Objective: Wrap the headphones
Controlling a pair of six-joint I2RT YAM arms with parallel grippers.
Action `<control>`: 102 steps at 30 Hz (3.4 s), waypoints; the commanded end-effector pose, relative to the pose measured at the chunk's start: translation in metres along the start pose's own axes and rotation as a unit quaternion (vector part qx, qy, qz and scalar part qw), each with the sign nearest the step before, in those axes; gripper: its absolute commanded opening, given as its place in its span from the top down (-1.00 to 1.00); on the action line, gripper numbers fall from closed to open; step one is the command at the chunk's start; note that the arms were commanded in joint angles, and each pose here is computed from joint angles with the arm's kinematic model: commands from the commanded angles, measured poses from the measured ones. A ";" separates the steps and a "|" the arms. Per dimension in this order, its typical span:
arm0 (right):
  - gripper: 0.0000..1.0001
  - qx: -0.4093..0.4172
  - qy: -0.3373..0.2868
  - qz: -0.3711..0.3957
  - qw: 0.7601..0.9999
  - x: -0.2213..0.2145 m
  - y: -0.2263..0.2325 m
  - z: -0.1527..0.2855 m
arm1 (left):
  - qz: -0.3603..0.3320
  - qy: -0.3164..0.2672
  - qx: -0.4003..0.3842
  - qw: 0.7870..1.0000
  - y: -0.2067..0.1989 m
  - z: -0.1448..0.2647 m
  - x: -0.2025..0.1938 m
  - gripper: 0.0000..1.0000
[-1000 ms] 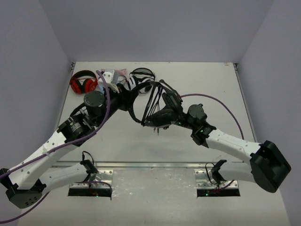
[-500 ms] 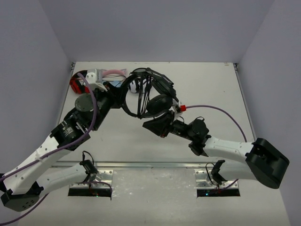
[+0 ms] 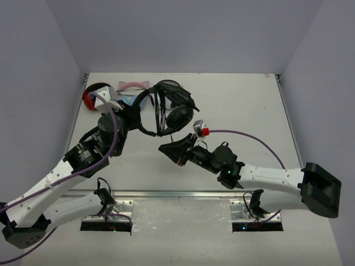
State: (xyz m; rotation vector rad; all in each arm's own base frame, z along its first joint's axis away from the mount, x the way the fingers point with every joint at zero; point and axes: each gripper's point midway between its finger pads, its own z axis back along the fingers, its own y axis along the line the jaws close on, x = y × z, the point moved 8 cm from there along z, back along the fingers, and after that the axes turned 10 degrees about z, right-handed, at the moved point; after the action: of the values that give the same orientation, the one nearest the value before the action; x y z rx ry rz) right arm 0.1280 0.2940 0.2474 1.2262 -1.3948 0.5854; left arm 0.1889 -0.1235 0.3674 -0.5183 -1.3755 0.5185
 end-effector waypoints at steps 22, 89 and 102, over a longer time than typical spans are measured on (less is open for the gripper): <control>0.87 -0.136 0.300 0.175 0.928 -0.007 0.021 -0.017 | -0.042 -0.064 0.158 0.985 0.021 -0.054 -0.041 0.99; 0.73 0.001 0.427 0.141 0.893 -0.073 -0.103 0.019 | -0.171 0.174 0.060 0.968 0.085 -0.101 -0.222 0.99; 0.44 -0.088 0.408 0.068 0.906 -0.106 -0.111 0.044 | -0.164 0.198 0.052 0.965 0.093 -0.115 -0.256 0.99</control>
State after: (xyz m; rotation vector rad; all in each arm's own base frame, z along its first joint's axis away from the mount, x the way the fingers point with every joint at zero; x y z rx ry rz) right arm 0.1744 0.2416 0.0896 0.6031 -0.6403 1.0048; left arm 0.2557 -0.1983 0.0844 -0.1618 -0.9617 0.1359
